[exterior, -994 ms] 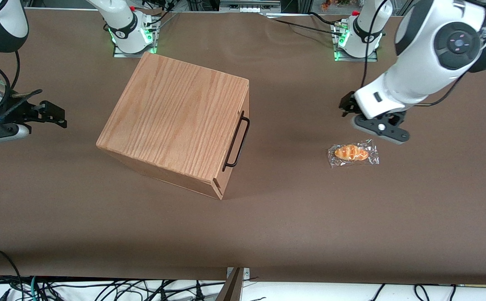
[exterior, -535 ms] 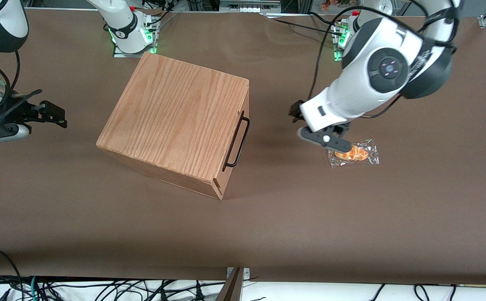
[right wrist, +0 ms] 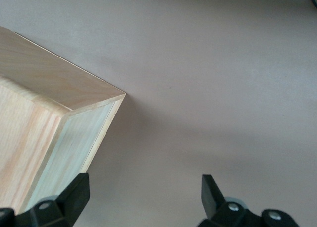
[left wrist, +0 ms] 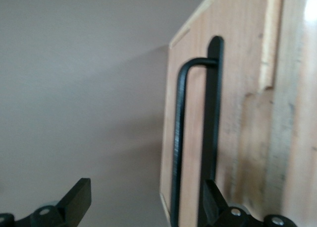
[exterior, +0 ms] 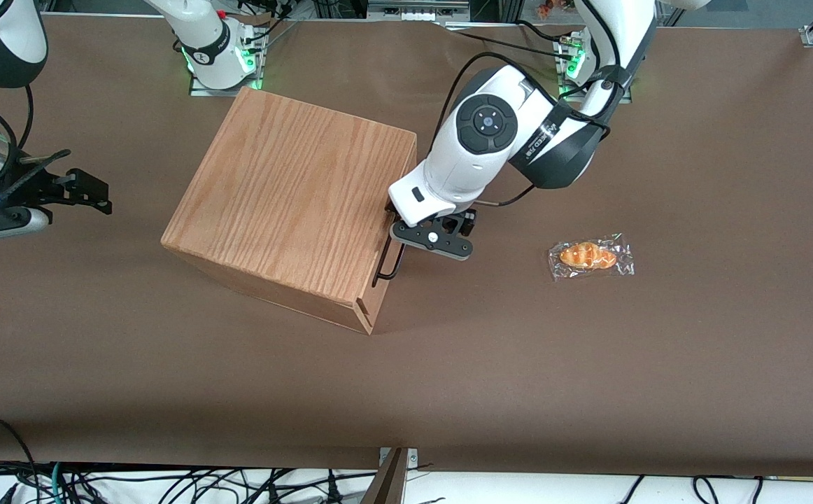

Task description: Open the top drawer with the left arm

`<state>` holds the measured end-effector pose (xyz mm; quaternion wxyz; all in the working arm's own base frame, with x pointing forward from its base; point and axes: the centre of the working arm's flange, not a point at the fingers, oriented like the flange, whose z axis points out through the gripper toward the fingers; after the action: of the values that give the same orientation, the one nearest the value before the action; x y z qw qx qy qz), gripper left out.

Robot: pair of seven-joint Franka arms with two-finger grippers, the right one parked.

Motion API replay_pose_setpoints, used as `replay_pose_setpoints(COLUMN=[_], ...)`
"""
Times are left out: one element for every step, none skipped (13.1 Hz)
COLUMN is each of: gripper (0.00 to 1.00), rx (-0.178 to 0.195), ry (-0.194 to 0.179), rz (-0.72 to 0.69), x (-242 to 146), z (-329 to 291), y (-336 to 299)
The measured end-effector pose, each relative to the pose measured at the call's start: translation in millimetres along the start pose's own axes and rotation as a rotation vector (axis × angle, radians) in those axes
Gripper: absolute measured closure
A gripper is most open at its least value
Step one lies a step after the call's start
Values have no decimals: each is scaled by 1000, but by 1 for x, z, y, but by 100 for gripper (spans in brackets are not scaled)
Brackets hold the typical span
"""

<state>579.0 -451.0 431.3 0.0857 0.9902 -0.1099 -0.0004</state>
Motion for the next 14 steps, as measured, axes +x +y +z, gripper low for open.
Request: replay_pose_setpoints(gripper=[0,0,0,0,0,0,0,0,0,0,0,0,0,0], rx=[15,22,23,23,23,23,23,23,24,24,26,27,28,28], ry=[6,7,6,7,7,7,7,6,5,2,-2,-5,-7,-8], rz=[4,7,8,9,10,10,10,10,10,10,9,9,8,8], x=[1,1,1,1,0,0,0,0,0,1,1,1,2,2], z=[2,4,5,5,5,5,5,6,7,9,12,15,18,19], y=[-1,-1,0,0,1,2,2,2,1,1,1,0,0,0])
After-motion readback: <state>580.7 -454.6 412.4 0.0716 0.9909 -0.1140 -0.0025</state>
